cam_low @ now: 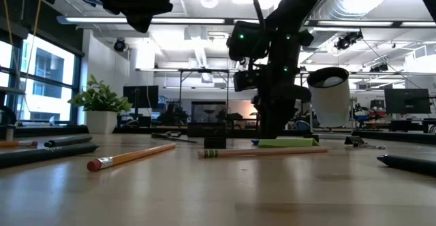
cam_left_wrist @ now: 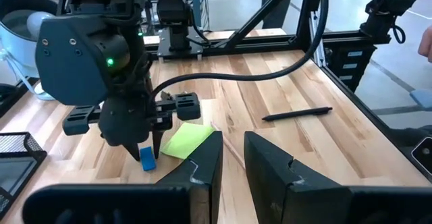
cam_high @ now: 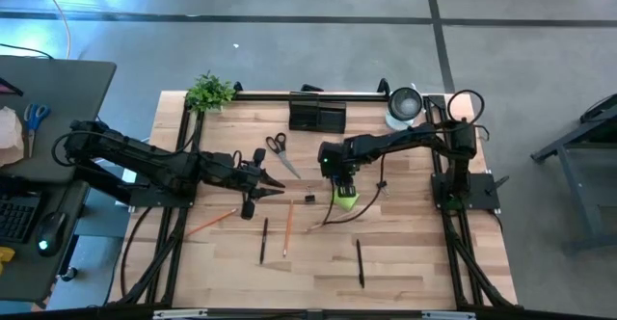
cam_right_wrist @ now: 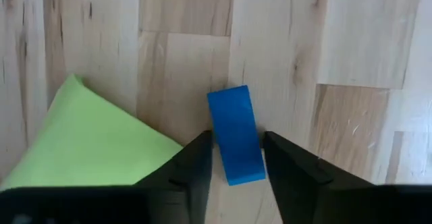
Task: Pick and place office supplies into organizer
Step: Put the blue eraser into the black desk organizer
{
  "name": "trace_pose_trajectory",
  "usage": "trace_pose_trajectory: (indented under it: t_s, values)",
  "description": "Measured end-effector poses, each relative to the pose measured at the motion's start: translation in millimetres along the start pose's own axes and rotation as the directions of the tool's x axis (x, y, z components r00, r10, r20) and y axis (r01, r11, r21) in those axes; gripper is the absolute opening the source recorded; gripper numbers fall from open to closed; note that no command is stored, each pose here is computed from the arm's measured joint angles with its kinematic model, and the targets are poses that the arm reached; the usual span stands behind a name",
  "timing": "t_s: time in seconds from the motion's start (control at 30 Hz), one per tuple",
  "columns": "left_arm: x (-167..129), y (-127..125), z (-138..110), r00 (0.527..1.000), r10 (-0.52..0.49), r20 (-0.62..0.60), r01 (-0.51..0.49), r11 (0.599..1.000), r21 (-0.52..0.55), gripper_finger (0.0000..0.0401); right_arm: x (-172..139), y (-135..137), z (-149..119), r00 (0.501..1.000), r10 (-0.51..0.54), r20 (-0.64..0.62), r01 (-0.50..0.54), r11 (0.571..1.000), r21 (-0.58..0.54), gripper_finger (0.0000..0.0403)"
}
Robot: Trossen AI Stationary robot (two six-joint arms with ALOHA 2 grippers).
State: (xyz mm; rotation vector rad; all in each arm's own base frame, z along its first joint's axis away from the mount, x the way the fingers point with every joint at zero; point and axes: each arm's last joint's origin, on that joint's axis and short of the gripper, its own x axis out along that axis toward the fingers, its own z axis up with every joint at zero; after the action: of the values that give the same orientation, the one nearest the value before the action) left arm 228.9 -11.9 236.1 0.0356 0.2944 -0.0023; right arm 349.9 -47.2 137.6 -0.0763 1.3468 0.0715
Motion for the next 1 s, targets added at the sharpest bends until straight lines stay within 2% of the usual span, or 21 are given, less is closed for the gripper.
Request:
trace_pose_trajectory:
  t_s: [0.2, 0.4, 0.53, 0.67, 0.8, 0.93, 1.0]
  values:
    - [0.0, 0.0, 0.0, 1.0, 0.0, 0.0, 0.0, 1.0, 0.0, 0.0053, -1.1, 0.2, 0.7, 1.0, 0.005, -0.006, -0.005, 1.0, 0.002, 0.0071]
    - [0.0, 0.0, -0.2, 1.0, 0.001, -0.002, -0.001, 1.0, 0.001, 0.0053, -15.9, -1.7, 12.1, 0.999, 0.026, -0.025, -0.025, 1.0, 0.006, 0.0058]
    - [0.0, 0.2, -0.1, 1.0, 0.004, -0.002, -0.004, 1.0, 0.003, 0.0053, -35.4, -8.1, 26.7, 0.999, -0.043, -0.006, 0.043, 0.998, -0.037, 0.0061]
    - [0.0, 0.2, -0.2, 1.0, 0.004, -0.002, -0.004, 1.0, 0.003, 0.0053, -57.4, -28.0, 45.3, 0.986, -0.135, 0.101, 0.14, 0.989, -0.042, 0.006]
    - [0.0, 0.2, -0.2, 1.0, 0.004, -0.002, -0.004, 1.0, 0.003, 0.0053, -75.2, -54.7, 61.2, 0.939, -0.228, 0.258, 0.24, 0.971, -0.013, 0.0058]
    - [0.1, 0.2, -0.1, 1.0, 0.004, -0.001, -0.004, 1.0, 0.006, 0.0053, -88.7, -86.4, 68.8, 0.861, -0.303, 0.409, 0.317, 0.948, 0.036, 0.006]
    - [0.0, 0.2, -0.1, 1.0, 0.004, -0.001, -0.004, 1.0, 0.018, 0.0053, -93.1, -102.0, 69.0, 0.82, -0.309, 0.481, 0.32, 0.945, 0.062, 0.0059]
